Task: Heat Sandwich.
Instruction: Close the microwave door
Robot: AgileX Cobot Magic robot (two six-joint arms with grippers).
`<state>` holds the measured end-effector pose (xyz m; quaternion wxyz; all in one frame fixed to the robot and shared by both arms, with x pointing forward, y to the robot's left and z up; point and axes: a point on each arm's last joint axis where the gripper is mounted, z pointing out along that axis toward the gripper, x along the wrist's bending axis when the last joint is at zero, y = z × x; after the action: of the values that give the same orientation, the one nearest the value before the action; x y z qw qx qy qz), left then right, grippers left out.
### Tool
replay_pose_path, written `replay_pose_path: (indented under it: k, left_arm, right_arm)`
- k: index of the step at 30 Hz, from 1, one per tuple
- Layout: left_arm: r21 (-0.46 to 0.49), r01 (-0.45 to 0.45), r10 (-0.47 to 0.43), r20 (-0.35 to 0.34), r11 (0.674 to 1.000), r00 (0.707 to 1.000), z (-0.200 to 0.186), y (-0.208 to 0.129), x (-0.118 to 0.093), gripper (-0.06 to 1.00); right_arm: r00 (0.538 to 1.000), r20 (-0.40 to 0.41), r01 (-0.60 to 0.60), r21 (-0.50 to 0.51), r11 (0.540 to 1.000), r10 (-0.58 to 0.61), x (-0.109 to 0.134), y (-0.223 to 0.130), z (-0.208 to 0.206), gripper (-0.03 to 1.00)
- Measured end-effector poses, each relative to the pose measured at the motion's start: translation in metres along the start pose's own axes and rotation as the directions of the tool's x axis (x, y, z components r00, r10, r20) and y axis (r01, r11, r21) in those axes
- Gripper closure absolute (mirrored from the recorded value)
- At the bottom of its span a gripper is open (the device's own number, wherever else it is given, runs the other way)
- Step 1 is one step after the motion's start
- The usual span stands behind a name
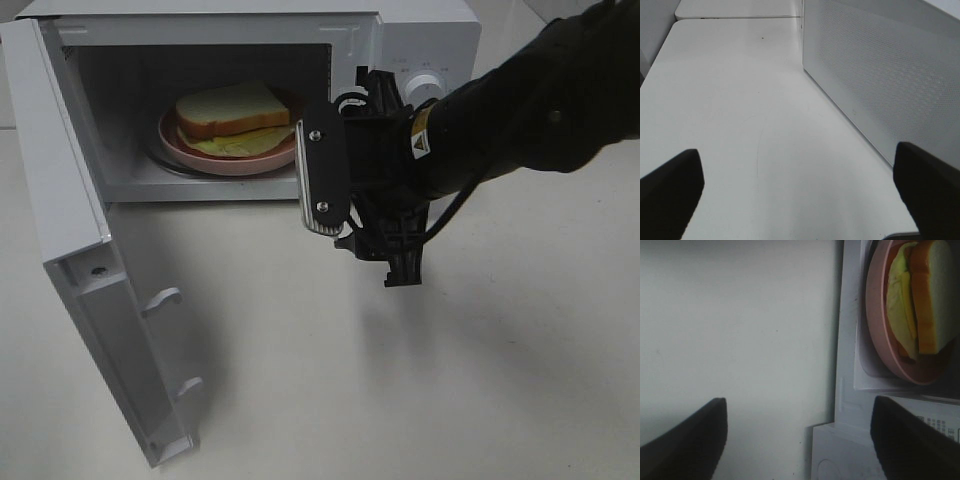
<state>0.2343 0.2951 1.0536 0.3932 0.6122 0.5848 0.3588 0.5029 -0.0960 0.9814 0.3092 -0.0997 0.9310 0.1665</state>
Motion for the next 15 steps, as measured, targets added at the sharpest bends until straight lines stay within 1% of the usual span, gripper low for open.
replay_pose_path:
  k: [4,5,8,9,12,14,15]
  left_arm:
    - [0.0,0.0,0.0,0.0,1.0,1.0,0.0,0.0,0.0,-0.03]
    - [0.0,0.0,0.0,0.0,1.0,1.0,0.0,0.0,0.0,-0.03]
    - [0.0,0.0,0.0,0.0,1.0,1.0,0.0,0.0,0.0,-0.03]
    - [0.0,0.0,0.0,0.0,1.0,1.0,0.0,0.0,0.0,-0.03]
    - [0.0,0.0,0.0,0.0,1.0,1.0,0.0,0.0,0.0,-0.03]
    - [0.0,0.0,0.0,0.0,1.0,1.0,0.0,0.0,0.0,-0.03]
    - [0.0,0.0,0.0,0.0,1.0,1.0,0.0,0.0,0.0,-0.03]
  right_arm:
    - [0.998,0.009,-0.062,-0.005,0.998,0.062,0.009,-0.005,-0.018,0.2]
    - [0.998,0.009,-0.062,-0.005,0.998,0.062,0.009,-0.005,-0.018,0.2]
    - [0.992,0.013,-0.127,-0.008,0.992,0.127,0.018,-0.01,-0.031,0.2]
    - [0.992,0.013,-0.127,-0.008,0.992,0.127,0.018,-0.01,-0.031,0.2]
    - [0.979,0.008,-0.205,-0.003,0.979,0.205,0.028,-0.015,-0.043,0.2]
    - [0.975,0.009,-0.221,-0.002,0.975,0.221,0.029,-0.016,-0.047,0.2]
    - [0.965,0.008,-0.263,0.001,0.965,0.263,0.033,-0.018,-0.053,0.2]
